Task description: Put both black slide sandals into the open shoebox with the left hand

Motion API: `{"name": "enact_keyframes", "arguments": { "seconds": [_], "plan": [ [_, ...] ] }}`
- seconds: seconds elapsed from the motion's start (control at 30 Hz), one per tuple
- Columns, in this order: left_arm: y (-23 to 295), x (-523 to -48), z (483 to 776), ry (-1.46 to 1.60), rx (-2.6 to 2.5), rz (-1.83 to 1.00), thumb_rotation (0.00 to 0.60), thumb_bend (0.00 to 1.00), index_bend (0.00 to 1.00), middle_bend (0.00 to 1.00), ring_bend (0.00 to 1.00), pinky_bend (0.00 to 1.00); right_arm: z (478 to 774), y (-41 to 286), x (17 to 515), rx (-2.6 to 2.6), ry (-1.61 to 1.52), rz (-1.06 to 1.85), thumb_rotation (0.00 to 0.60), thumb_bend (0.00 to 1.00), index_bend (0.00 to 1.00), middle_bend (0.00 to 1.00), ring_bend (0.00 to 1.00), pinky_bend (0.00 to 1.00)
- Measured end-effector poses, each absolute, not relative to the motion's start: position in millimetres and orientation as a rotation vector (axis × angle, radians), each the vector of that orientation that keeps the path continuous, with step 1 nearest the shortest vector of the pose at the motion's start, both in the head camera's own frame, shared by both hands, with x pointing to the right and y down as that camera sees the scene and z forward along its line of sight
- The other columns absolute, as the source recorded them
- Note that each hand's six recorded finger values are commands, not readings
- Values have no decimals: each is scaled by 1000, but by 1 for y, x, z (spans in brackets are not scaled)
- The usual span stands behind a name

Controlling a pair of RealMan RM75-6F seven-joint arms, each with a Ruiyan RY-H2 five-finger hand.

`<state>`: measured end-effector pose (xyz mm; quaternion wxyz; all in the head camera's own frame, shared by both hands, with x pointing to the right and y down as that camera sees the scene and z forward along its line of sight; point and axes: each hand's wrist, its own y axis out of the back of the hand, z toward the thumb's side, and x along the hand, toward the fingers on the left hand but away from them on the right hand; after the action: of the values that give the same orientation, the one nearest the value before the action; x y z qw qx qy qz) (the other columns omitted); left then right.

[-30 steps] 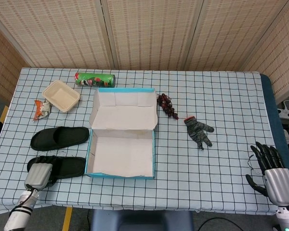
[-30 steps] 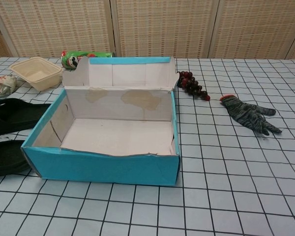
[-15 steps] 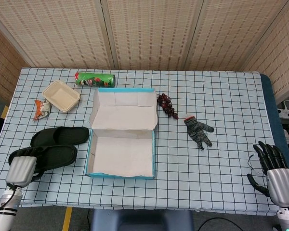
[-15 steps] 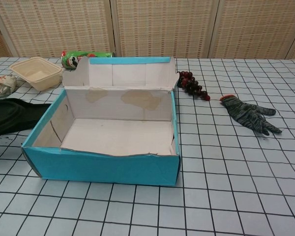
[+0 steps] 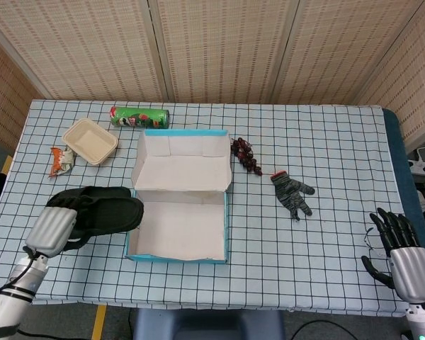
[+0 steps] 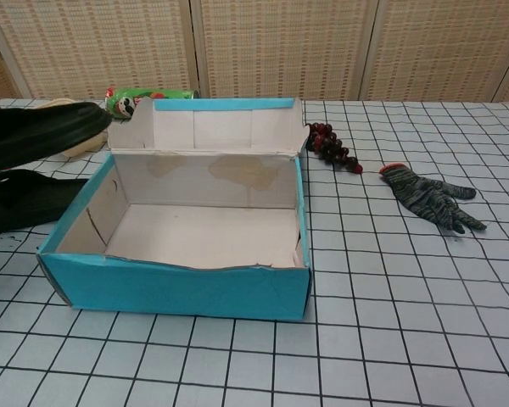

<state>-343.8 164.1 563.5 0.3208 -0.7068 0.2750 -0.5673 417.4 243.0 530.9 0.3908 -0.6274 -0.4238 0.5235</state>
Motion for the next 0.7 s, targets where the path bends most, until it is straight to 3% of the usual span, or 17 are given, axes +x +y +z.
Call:
{"name": "enact_keyframes", "arguments": {
  "seconds": [0.33,0.7],
  "plan": [
    [129,-246,587,497,-2265,-1396,600,576,602,730,624,610,532,244,420,-1611,-1078,1342,600,200,0,0,0,0],
    [83,-200,614,416,-2342,-1449,600,575,603,731,627,610,542,242,421,-1626,-1057,1382,600,200,0,0,0,0]
  ]
}}
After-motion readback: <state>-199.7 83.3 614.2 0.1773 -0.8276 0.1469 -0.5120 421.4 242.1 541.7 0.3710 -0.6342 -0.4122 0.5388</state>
